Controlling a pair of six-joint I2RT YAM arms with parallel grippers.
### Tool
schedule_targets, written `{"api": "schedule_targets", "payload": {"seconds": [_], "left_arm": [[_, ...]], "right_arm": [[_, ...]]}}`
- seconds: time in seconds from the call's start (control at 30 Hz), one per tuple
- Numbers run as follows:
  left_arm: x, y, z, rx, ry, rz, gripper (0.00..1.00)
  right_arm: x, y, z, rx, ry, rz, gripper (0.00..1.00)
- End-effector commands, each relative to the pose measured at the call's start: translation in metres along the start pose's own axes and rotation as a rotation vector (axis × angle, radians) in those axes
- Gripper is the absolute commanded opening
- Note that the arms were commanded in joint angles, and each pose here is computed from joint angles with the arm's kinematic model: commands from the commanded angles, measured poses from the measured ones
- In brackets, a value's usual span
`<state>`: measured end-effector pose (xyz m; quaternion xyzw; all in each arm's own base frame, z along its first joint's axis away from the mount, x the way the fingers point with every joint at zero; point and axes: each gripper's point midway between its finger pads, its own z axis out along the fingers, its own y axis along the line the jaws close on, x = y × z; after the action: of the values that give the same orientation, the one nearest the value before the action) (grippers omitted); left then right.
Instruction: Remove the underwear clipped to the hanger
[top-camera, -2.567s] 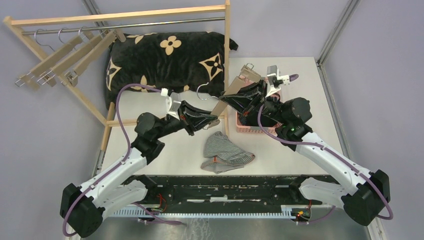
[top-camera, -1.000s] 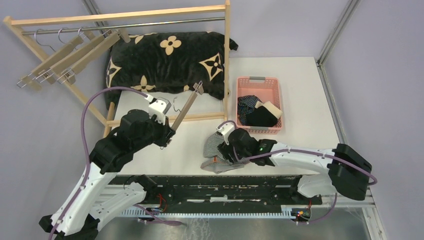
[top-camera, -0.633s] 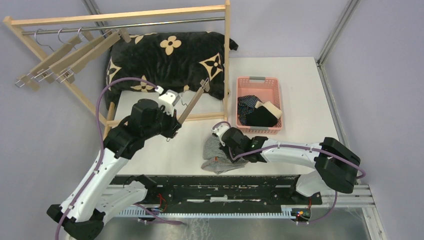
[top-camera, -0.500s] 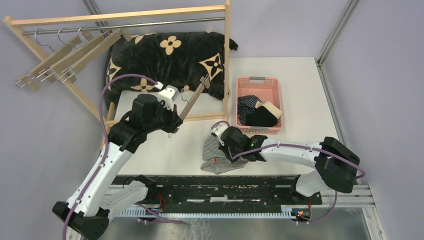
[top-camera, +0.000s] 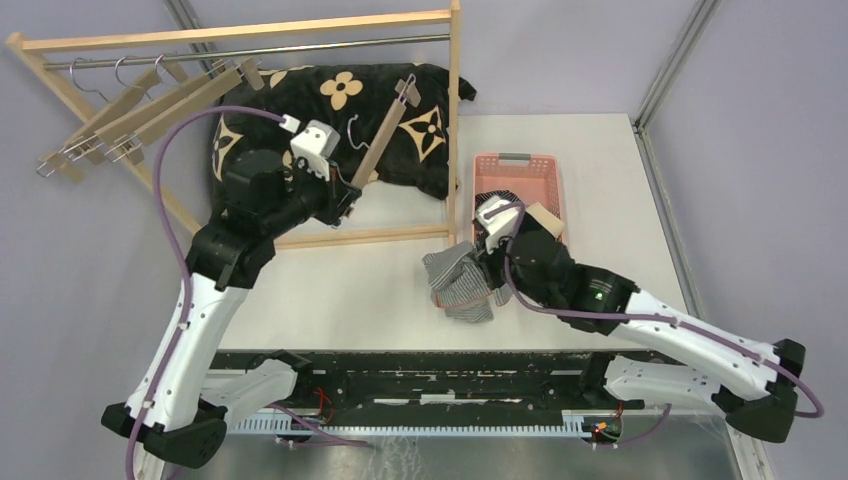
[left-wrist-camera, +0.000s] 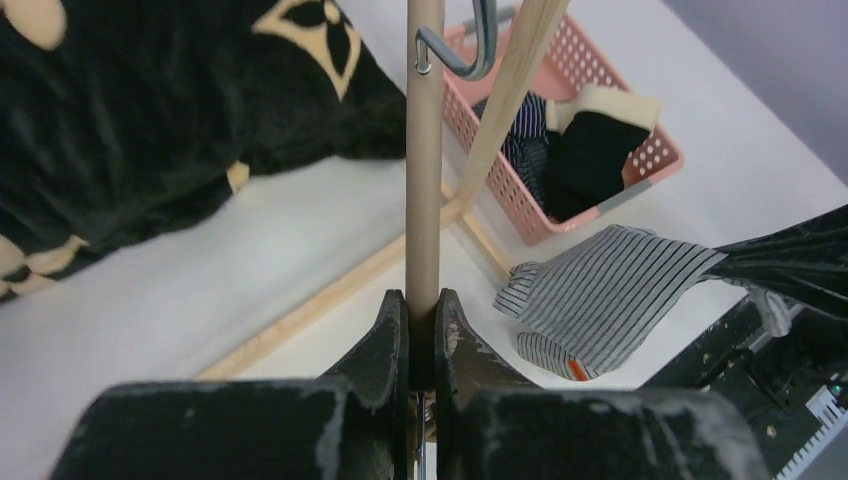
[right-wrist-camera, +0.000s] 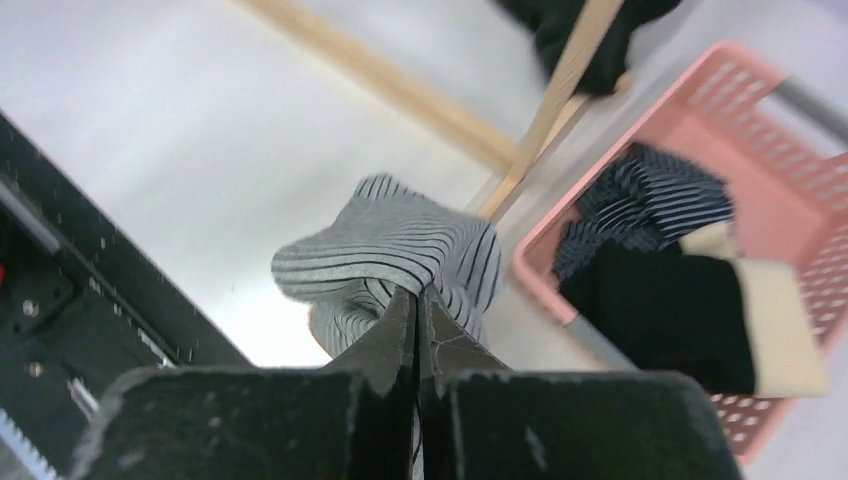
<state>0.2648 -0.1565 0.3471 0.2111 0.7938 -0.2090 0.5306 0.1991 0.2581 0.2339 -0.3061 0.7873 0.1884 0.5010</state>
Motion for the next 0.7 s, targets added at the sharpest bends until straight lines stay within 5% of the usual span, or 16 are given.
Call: {"api": "schedule_targets", "payload": {"seconds": [0.0, 0.3, 0.67], "left_arm": [[-0.04, -0.002, -0.031, -0.018, -0.095, 0.093, 0.03], [-0.067, 0.005, -0.058, -0.086, -0.125, 0.14, 0.03], [-0.098, 0.02, -0.052, -0.158, -0.13, 0.186, 0.03]], "right_arm": [[-0.064, -0.039, -0.032, 0.186, -0.188, -0.023, 0.01], [-0.149, -0.084, -0.068, 0.431, -0.391, -0.076, 0.01], [-0.228, -0.128, -0.116, 0.533, -0.561, -0.078, 0.01]]}}
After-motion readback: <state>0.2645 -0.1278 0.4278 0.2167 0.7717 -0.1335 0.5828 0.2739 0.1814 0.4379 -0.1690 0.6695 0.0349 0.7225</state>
